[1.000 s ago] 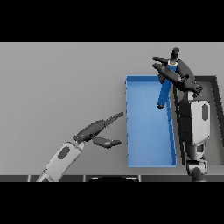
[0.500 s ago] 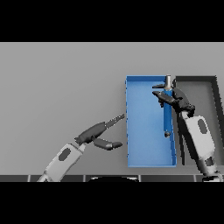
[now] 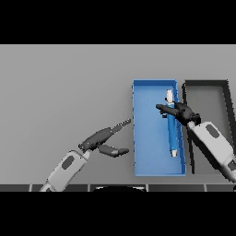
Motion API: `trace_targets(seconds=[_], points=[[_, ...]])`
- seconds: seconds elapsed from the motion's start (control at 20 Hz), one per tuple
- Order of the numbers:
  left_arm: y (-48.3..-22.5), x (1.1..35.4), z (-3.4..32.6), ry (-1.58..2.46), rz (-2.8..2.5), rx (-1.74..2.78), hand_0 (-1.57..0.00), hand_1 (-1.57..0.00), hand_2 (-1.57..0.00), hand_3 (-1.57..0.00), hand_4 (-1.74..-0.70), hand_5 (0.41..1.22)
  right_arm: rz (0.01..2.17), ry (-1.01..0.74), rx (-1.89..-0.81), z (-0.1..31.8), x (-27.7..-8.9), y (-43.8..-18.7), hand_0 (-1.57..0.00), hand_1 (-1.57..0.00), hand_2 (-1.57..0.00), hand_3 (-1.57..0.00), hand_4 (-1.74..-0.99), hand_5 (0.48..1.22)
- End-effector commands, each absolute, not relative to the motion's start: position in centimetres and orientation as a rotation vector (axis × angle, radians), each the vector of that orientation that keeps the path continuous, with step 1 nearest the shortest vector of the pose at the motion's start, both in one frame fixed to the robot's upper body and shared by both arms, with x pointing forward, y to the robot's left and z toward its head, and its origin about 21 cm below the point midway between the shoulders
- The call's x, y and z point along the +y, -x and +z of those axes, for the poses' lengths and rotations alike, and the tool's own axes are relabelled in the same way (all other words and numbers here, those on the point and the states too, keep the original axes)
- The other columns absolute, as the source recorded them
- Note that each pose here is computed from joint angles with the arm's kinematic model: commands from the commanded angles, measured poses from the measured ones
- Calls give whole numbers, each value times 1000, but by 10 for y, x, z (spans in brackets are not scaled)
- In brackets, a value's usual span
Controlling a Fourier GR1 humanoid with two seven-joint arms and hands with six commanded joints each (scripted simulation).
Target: Pick up the blue pipe and place it into the blue bin.
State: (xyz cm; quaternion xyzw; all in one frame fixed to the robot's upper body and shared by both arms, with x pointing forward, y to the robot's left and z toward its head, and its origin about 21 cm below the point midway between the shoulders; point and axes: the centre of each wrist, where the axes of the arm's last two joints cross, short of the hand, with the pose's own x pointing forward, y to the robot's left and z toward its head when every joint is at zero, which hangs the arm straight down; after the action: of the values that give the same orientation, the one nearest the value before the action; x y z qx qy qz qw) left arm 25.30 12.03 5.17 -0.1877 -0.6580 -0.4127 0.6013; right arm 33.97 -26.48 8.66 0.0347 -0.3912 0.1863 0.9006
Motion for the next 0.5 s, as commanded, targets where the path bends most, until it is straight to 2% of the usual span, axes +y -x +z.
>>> trace_targets(seconds=[0.0,0.2,0.45], points=[[-251,118,52,437,-957,-1526,1,1,1,1,-829,477,428,-40,-817,88,-265,-337,-246,-231,-223,-135,-1204,1002],[-253,124,48,423,-964,-1521,1,1,1,1,-831,471,488,-14,-834,92,-258,-338,-123,-94,-91,-55,-1189,880],[-248,120,53,442,-954,-1539,1,1,1,1,-828,472,488,7,-843,89,-256,-336,-40,-30,-29,-17,-1182,795]])
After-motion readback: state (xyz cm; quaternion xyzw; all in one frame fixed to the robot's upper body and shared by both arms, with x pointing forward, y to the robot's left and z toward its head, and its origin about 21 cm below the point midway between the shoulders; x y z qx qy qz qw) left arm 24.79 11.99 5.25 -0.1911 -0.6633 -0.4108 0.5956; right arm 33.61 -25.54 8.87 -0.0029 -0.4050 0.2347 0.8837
